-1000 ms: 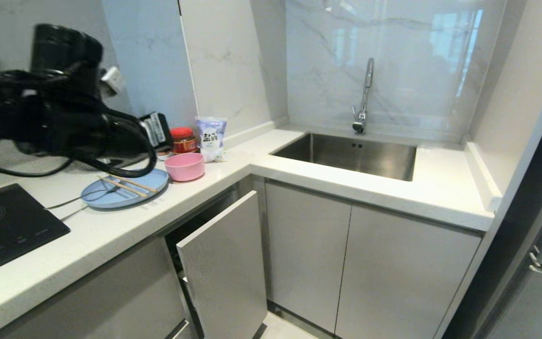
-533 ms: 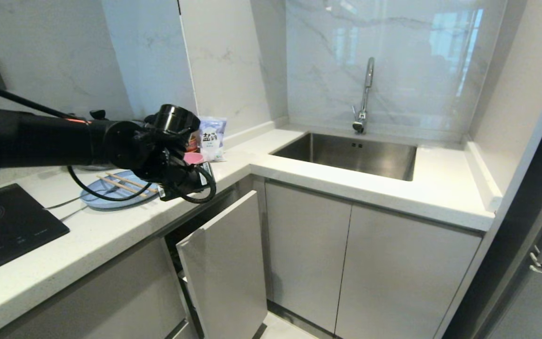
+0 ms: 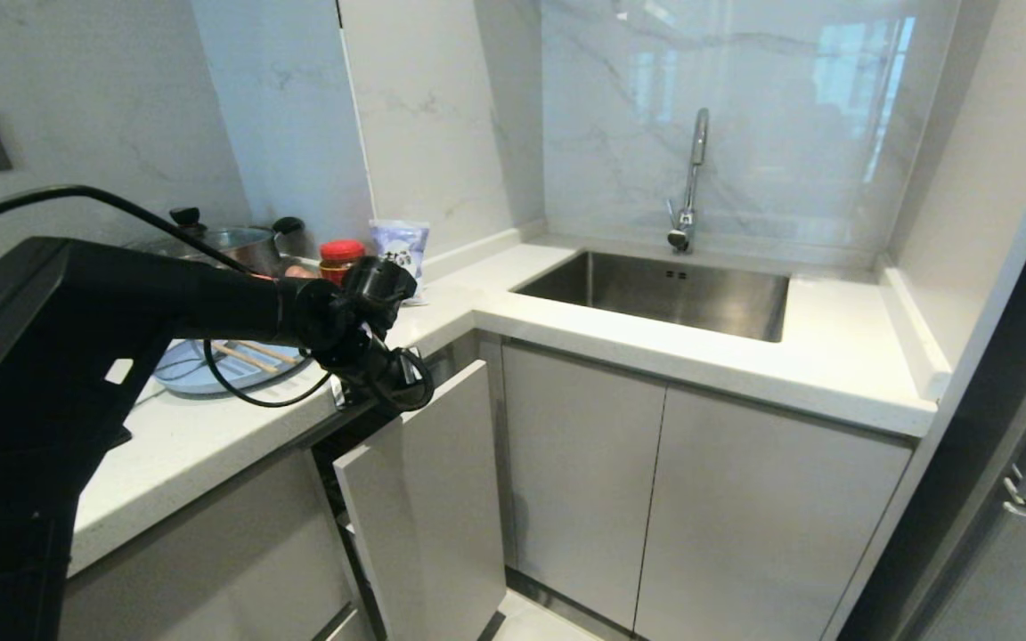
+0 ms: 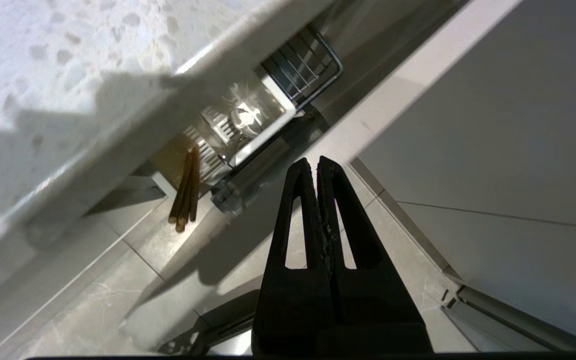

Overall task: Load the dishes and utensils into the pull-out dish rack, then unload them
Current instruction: Open the cupboard

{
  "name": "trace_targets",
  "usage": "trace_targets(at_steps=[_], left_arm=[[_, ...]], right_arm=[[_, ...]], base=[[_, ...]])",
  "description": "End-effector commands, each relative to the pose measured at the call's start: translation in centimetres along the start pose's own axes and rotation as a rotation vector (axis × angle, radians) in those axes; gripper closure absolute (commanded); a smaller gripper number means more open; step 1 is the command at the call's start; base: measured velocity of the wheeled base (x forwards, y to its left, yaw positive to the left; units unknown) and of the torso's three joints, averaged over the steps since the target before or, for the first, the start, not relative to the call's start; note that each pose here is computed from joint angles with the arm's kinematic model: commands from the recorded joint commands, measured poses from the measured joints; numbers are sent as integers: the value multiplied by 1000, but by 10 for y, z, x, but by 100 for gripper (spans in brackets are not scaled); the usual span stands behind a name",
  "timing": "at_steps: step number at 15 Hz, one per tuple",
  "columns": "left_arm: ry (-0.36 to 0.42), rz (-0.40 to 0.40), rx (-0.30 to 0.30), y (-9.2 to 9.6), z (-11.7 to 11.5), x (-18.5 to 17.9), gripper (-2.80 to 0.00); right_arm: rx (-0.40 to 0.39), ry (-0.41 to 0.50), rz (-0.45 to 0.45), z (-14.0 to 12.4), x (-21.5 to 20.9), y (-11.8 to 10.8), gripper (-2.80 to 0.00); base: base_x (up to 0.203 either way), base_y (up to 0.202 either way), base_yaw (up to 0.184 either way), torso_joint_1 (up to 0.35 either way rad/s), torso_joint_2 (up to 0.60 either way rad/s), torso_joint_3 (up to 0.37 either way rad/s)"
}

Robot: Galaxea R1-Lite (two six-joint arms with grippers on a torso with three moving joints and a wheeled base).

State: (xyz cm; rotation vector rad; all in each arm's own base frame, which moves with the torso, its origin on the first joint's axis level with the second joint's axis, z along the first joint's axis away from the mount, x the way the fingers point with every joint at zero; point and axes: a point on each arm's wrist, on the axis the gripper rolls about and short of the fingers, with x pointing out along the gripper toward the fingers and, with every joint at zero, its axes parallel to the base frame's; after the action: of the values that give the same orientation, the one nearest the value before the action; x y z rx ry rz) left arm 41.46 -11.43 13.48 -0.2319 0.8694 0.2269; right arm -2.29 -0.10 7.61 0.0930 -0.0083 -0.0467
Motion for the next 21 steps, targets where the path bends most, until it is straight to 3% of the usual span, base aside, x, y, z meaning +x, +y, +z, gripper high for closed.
trace_targets(at_steps=[1,13,17,21], left_arm=[[22,23,-5,2,-2,19,0],[73,48,11,-2,-14,51,0],[92,19,19,-15,-22,44,0],[197,-64,12,-31,-34,32,0]], right_arm=[[1,-5,0,0,0,0,0],[1,-4,1,0,0,0,0],[1,-5,-1,0,0,0,0],[1,-5,1,0,0,0,0]], base=[[0,0,0,0,0,0],[0,0,0,0,0,0],[0,0,0,0,0,0],[0,0,0,0,0,0]])
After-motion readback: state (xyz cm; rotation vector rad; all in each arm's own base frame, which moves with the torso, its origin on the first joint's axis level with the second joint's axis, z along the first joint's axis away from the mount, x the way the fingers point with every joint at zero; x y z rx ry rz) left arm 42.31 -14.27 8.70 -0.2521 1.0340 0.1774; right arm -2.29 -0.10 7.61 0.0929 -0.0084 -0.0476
